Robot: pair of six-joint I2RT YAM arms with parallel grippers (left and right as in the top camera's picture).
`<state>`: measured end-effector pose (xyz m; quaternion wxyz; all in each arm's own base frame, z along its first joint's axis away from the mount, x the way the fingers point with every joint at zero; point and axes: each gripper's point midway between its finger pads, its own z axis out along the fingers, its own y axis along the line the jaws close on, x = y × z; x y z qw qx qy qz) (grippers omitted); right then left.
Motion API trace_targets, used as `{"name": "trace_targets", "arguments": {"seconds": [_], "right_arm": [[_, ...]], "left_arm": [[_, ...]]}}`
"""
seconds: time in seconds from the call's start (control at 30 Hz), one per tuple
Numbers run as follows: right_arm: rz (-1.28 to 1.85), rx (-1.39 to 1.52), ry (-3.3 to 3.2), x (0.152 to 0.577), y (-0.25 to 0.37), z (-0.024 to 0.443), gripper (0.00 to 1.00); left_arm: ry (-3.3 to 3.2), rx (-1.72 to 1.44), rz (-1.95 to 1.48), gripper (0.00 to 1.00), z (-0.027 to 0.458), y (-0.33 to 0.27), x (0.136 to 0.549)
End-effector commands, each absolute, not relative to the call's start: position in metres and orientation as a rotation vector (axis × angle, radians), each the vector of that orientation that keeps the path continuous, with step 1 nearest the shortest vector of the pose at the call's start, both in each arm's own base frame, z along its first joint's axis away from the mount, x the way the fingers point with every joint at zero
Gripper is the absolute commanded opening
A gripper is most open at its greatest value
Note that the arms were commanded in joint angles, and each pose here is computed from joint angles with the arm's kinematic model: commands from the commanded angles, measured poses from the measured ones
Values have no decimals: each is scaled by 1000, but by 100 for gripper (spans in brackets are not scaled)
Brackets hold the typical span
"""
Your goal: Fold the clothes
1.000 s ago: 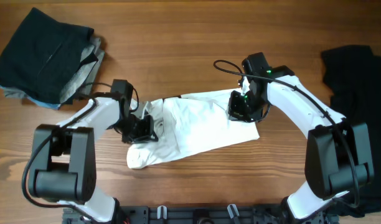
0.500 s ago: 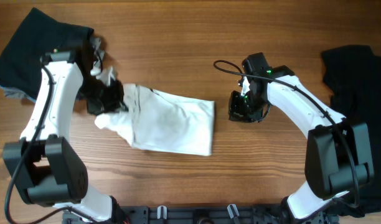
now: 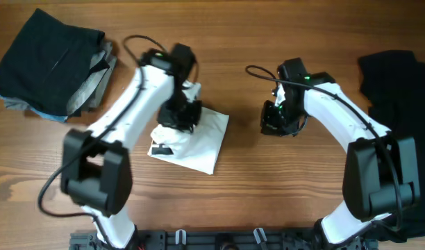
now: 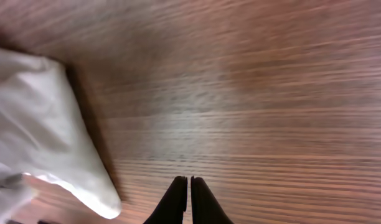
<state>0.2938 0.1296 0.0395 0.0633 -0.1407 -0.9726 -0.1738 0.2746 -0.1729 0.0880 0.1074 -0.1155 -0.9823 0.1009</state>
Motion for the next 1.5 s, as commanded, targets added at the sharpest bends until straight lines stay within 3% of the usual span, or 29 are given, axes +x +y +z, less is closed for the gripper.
{"name": "trace_targets", "arguments": {"seconds": [0.0, 0.13, 0.17, 0.2, 0.37, 0.47, 0.67, 0.87, 1.1, 1.27, 1.47], "right_arm": [[-502, -424, -2939, 296, 117, 34, 8], [-506, -393, -2948, 296, 116, 34, 9], [-507, -393, -2949, 296, 116, 34, 10], [-509, -391, -2953, 297, 116, 34, 11], [-520, -353, -2971, 300, 117, 34, 13], [-633, -227, -2978, 303, 128, 39, 15], [-910, 71, -3011, 310, 163, 70, 22], [-966, -23, -3111, 325, 158, 101, 20], [-994, -30, -3200, 331, 148, 126, 22], [-992, -31, -3200, 331, 148, 126, 22], [-958, -75, -3209, 331, 144, 124, 22]], "left_arm": [[-2850, -352, 232, 28, 75, -195, 260], [-2832, -371, 237, 34, 75, -207, 250], [-2823, -368, 249, 49, 78, -208, 248], [-2816, -361, 259, 53, 80, -208, 248], [-2848, -300, 346, 17, 116, -201, 268], [-2916, -308, 313, 5, 141, -180, 286], [-3087, -56, 71, 4, 162, -92, 327], [-3129, 34, 139, 4, 116, -79, 350], [-3093, -21, 474, 4, 54, -124, 340], [-2808, -204, 1159, 4, 92, -225, 312], [-2837, -408, 989, 4, 79, -256, 284]]}}
